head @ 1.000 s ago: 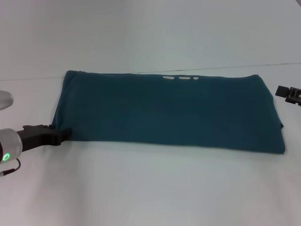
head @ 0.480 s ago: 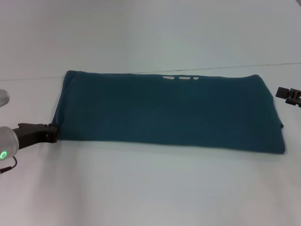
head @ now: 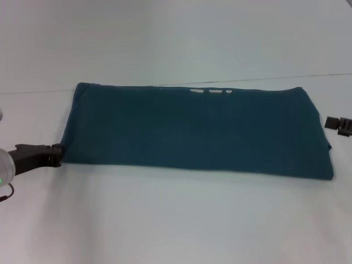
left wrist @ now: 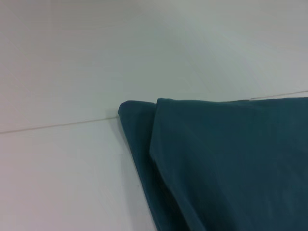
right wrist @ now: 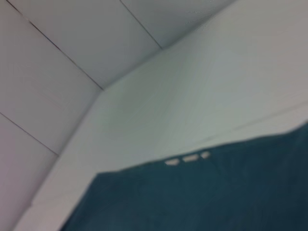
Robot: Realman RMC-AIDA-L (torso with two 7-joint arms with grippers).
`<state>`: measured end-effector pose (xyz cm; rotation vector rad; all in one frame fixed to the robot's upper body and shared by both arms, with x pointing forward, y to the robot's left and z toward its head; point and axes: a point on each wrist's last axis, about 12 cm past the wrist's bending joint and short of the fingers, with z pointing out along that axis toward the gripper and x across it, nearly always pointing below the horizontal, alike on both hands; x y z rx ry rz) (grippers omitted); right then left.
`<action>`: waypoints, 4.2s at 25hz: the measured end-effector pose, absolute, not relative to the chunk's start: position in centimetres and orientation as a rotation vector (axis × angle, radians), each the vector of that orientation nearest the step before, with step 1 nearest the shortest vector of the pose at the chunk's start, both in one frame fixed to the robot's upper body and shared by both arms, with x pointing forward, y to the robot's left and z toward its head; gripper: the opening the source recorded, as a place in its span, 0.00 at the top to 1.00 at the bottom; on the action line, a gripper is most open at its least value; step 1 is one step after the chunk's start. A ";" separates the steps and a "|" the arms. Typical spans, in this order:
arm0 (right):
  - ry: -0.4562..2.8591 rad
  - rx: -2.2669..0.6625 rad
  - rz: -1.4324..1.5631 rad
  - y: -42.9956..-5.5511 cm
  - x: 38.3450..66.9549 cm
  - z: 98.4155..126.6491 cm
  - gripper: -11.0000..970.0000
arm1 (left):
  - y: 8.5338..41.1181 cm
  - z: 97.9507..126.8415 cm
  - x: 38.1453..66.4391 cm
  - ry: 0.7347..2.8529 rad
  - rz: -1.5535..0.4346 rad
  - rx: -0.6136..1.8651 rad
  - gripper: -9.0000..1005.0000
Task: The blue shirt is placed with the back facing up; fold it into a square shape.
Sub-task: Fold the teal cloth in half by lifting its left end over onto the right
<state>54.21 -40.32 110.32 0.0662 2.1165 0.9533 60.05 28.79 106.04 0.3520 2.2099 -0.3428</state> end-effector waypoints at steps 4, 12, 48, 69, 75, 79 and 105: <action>2.191 0.092 0.926 -40.9 53.9 110.1 0.20 | 29.0 106.3 59.6 2.220 -0.375 0.361 0.99; 2.314 0.142 0.883 -41.7 53.2 109.6 0.21 | 28.8 106.1 59.3 2.243 -0.394 0.383 0.99; 2.381 0.174 0.793 -38.8 54.7 106.6 0.23 | 28.7 106.6 59.5 2.234 -0.403 0.396 0.99; 2.380 0.216 0.768 -38.7 54.7 105.9 0.82 | 28.6 106.7 59.7 2.232 -0.401 0.405 0.99; 2.376 0.215 0.761 -38.8 54.6 105.9 0.99 | 28.6 106.7 59.7 2.230 -0.400 0.403 0.99; 2.363 0.215 0.758 -39.0 54.5 105.9 0.99 | 29.0 106.7 59.5 2.231 -0.395 0.387 0.99; 2.295 0.216 0.794 -40.6 52.5 106.0 0.98 | 31.0 107.5 55.8 2.274 -0.514 0.391 0.99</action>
